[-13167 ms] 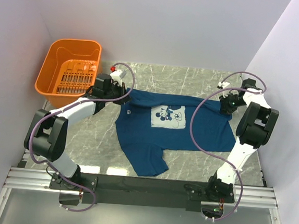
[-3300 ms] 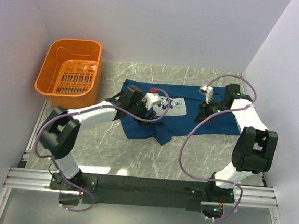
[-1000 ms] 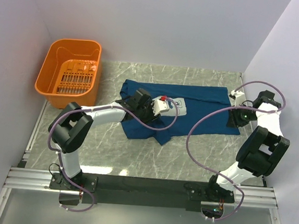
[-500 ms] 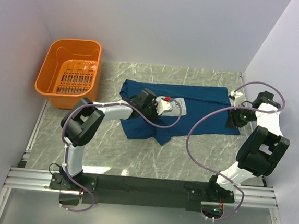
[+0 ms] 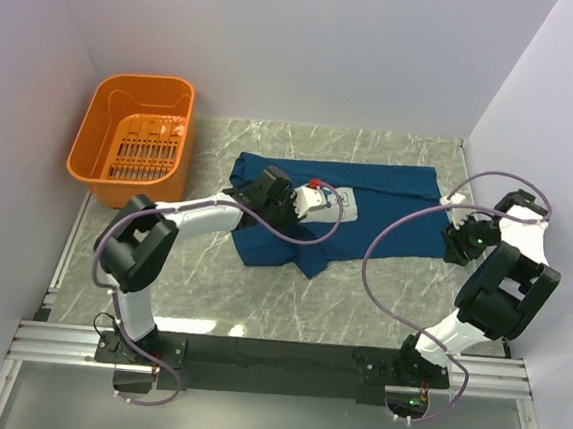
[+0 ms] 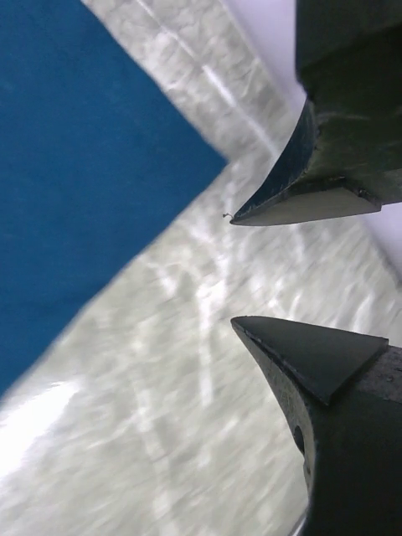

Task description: Fold and stack the t-shirts

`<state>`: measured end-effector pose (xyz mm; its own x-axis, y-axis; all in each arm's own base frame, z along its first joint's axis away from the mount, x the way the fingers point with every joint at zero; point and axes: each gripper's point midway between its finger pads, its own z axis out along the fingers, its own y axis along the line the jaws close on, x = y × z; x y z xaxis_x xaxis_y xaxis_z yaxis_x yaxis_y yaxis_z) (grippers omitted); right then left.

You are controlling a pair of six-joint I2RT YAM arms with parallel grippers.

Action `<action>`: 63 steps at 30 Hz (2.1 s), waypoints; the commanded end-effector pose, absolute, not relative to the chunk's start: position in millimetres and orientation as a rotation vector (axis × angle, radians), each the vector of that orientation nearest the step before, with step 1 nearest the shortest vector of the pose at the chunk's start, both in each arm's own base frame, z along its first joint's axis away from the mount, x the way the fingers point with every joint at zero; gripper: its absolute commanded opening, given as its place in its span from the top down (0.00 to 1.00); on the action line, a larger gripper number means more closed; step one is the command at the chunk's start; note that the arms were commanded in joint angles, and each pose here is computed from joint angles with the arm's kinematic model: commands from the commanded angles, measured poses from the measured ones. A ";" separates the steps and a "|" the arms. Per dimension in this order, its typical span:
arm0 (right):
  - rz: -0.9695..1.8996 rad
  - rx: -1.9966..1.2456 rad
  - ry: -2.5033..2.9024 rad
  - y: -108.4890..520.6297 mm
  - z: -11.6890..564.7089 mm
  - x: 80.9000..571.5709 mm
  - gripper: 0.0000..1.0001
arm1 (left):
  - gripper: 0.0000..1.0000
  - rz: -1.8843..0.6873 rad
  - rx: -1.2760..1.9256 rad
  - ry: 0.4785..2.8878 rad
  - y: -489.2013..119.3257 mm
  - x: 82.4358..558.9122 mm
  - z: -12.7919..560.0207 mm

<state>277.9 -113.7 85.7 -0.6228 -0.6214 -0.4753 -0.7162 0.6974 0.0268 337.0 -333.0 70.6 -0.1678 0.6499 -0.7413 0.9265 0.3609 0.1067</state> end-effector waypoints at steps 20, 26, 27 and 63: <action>0.038 -1.422 2.444 -172.9 39.7 306.3 0.46 | 0.99 -0.611 1.167 1.868 -322.5 307.1 131.3; -0.040 -1.460 2.499 -187.2 24.8 301.6 0.49 | 0.99 -0.621 1.148 1.905 -319.3 302.6 127.7; -0.050 -1.463 2.495 -187.6 24.2 301.8 0.49 | 0.99 -0.622 1.143 1.905 -318.8 302.2 128.5; -0.009 -1.264 2.481 -166.8 46.3 335.0 1.00 | 0.99 -0.602 0.984 1.932 -300.7 300.4 143.4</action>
